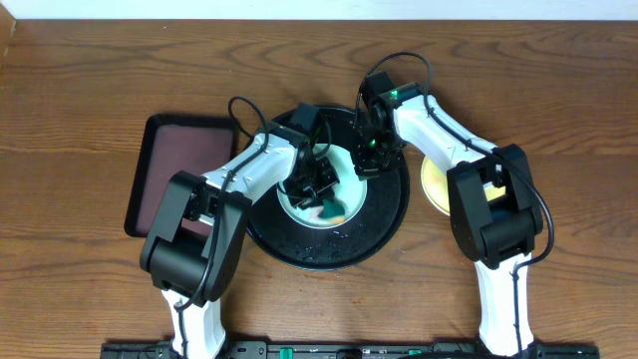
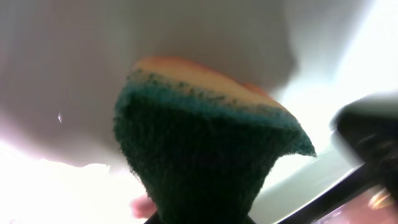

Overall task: Clean dirty plates on tray and stack at the side
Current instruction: 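Move the left gripper's sponge left and set it in the dark dish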

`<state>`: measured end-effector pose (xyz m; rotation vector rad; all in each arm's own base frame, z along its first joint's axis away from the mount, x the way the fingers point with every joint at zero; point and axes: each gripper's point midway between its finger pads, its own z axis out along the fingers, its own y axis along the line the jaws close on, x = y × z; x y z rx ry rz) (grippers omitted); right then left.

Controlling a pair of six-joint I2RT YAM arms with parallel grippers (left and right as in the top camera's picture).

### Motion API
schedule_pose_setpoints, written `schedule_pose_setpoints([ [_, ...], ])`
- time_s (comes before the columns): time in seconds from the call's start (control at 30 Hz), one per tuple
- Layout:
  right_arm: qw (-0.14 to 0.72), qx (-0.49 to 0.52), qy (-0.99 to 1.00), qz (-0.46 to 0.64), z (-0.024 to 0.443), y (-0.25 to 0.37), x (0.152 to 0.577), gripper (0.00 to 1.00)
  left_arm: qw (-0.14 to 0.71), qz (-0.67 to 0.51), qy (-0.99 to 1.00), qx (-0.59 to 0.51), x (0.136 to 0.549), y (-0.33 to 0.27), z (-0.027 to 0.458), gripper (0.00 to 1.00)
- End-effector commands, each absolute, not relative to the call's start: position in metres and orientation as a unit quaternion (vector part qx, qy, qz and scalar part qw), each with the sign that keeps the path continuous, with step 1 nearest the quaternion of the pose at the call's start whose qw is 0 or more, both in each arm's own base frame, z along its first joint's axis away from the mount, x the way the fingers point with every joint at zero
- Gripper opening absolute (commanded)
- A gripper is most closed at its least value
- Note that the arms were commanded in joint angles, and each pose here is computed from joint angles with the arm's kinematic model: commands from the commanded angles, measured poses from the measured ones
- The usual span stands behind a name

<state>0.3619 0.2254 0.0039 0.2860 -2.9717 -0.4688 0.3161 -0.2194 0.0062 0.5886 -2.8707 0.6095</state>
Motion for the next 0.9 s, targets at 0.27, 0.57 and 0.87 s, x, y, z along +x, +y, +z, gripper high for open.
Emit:
schedule_pose_setpoints([
  [0.27,0.076,0.095,-0.983,-0.140,-0.016,0.223,0.357,0.01,0.004,0.159,-0.942,0.294,0.364,-0.154,0.005,0.08],
  [0.57,0.076,0.097,-0.982,-0.140,-0.016,0.223,0.357,0.02,-0.016,0.227,-0.942,0.249,0.353,-0.124,0.084,0.07],
  [0.87,0.076,0.097,-0.982,-0.140,-0.016,0.223,0.357,0.02,-0.154,0.072,-0.975,0.141,0.341,-0.047,0.141,0.08],
])
